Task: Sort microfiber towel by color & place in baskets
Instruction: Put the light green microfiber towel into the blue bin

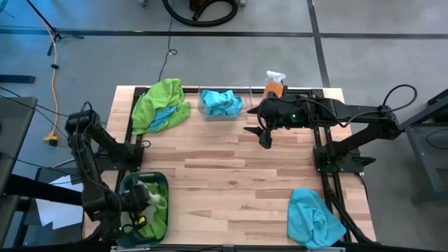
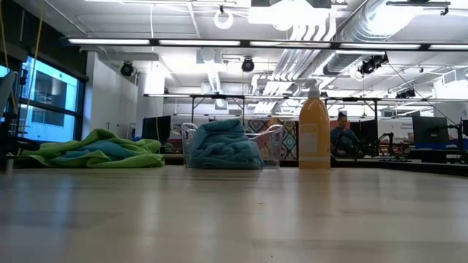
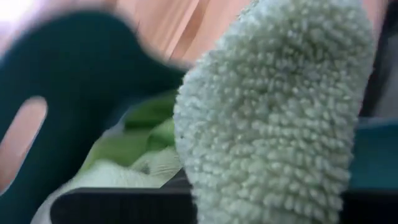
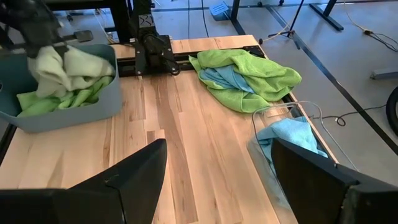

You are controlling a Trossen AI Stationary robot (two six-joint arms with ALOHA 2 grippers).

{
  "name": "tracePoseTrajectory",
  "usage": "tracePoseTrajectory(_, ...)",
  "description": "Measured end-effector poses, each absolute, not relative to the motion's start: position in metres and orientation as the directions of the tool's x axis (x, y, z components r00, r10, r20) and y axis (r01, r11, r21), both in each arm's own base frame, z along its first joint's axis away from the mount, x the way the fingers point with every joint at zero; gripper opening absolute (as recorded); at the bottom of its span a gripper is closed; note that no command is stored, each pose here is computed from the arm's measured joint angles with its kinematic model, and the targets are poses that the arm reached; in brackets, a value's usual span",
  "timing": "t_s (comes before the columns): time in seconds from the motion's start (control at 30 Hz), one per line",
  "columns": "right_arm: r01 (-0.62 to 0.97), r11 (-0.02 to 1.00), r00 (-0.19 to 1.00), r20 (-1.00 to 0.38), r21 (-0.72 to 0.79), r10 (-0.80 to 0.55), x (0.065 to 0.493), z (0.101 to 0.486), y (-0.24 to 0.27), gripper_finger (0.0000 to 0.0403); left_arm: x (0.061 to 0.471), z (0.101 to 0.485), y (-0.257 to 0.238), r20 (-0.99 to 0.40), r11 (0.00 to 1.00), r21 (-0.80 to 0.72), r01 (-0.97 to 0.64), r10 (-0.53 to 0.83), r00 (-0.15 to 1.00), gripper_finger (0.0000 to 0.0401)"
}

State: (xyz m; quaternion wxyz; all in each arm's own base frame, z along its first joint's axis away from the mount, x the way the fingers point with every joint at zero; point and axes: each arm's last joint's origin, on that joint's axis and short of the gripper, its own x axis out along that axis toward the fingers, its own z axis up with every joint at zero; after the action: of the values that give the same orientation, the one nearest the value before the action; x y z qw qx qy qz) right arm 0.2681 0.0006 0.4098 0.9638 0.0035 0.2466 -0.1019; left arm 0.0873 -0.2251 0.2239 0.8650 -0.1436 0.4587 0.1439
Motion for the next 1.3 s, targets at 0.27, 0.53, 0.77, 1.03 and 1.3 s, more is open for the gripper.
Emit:
tracePoseTrajectory(0.27,0.213,0.976,0.855,-0.474,-0.051,-0.211,0.268,0.41,0.0,0.0287,0.09,0.204,-0.218,-0.913,0.937,-0.047,-0.347,0.101,0.396,0.0001)
tracePoseTrajectory(0.53,0.214,0.976,0.855,-0.474,-0.052,-0.212,0.268,0.41,0.0,0.0287,0.11,0.197,-0.213,-0.952,0.969,-0.046,-0.244,0.032,0.304,0.004)
tracePoseTrajectory(0.77,0.214,0.976,0.855,-0.474,-0.052,-0.212,0.268,0.41,0.0,0.0287,0.124,0.198,-0.205,-0.972,0.991,-0.025,-0.135,0.007,0.234,0.0124)
tracePoseTrajectory(1.03,0.213,0.976,0.854,-0.474,-0.053,-0.212,0.268,0.41,0.0,0.0287,0.144,0.224,-0.196,-0.971,0.989,-0.137,-0.059,-0.122,0.205,0.0215)
tracePoseTrajectory(1.3,0.201,0.977,0.854,-0.474,-0.075,-0.213,0.268,0.41,0.0,0.0287,0.131,0.266,-0.179,-0.938,0.958,-0.282,-0.051,-0.264,0.225,0.0243)
